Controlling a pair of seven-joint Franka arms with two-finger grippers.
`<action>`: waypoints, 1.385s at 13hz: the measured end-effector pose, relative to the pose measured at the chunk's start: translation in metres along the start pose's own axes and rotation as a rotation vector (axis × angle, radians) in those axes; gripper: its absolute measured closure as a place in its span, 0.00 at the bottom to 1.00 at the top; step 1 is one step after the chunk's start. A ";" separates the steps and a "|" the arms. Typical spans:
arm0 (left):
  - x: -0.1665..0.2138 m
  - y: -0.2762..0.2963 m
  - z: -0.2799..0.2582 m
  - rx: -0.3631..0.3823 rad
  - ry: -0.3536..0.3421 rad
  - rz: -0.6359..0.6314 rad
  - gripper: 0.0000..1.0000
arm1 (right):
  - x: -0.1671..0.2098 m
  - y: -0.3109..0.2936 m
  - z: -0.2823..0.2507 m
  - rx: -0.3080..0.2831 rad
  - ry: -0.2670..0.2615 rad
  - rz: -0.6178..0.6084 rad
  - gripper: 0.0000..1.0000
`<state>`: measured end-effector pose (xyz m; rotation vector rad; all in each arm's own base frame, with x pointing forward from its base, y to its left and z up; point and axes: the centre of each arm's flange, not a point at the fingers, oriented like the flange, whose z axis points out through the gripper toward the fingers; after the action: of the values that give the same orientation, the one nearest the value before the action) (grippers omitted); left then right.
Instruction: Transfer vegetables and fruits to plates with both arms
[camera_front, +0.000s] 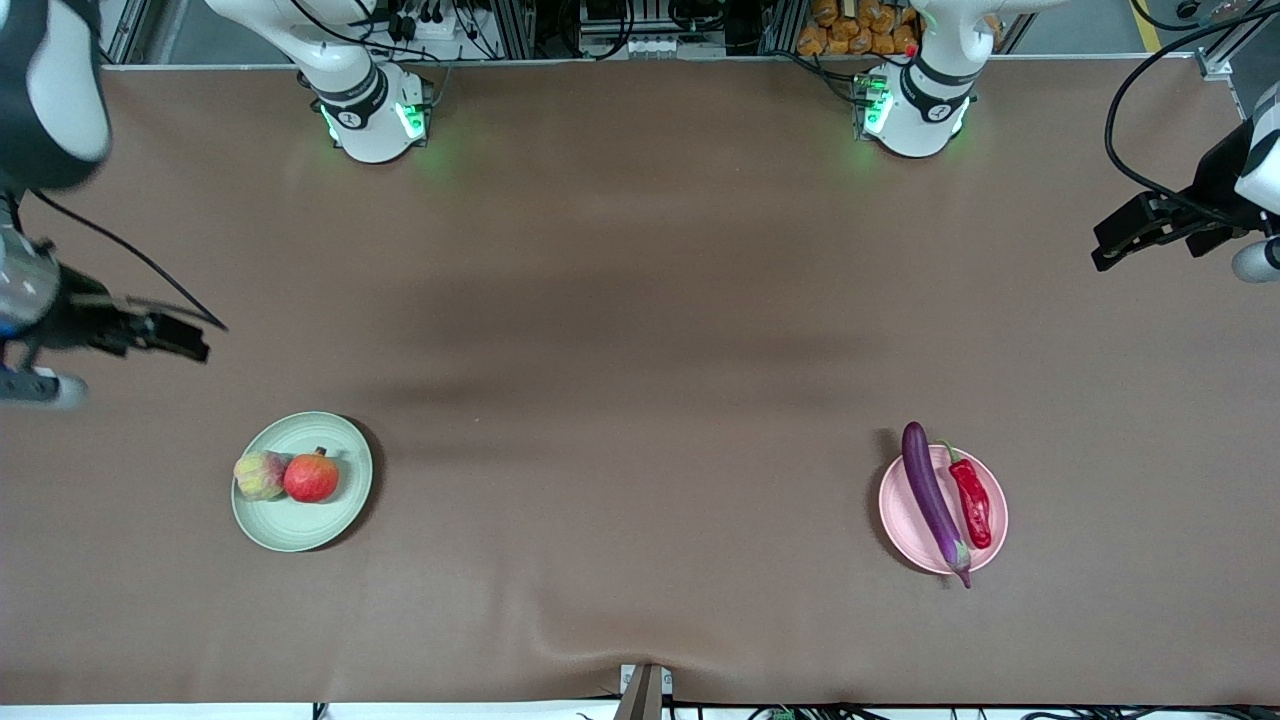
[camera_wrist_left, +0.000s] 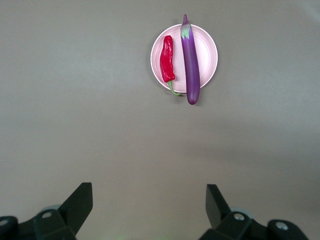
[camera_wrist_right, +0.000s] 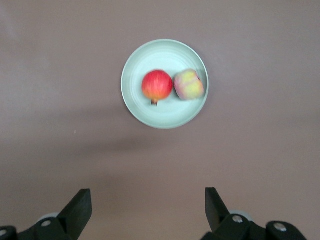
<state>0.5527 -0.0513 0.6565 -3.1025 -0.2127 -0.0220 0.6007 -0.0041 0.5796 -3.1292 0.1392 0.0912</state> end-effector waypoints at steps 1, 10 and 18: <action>0.000 0.000 0.000 0.000 0.000 0.000 0.00 | -0.011 0.009 -0.011 0.005 -0.017 -0.003 0.00; 0.000 0.000 0.000 0.000 0.001 0.000 0.00 | -0.047 0.043 -0.038 0.051 -0.077 -0.026 0.00; 0.000 0.000 0.000 0.000 0.001 -0.001 0.00 | -0.050 0.066 -0.044 0.054 -0.067 -0.047 0.00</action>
<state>0.5527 -0.0508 0.6568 -3.1025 -0.2140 -0.0230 0.5476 -0.0657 0.6257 -3.0686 0.0669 0.1887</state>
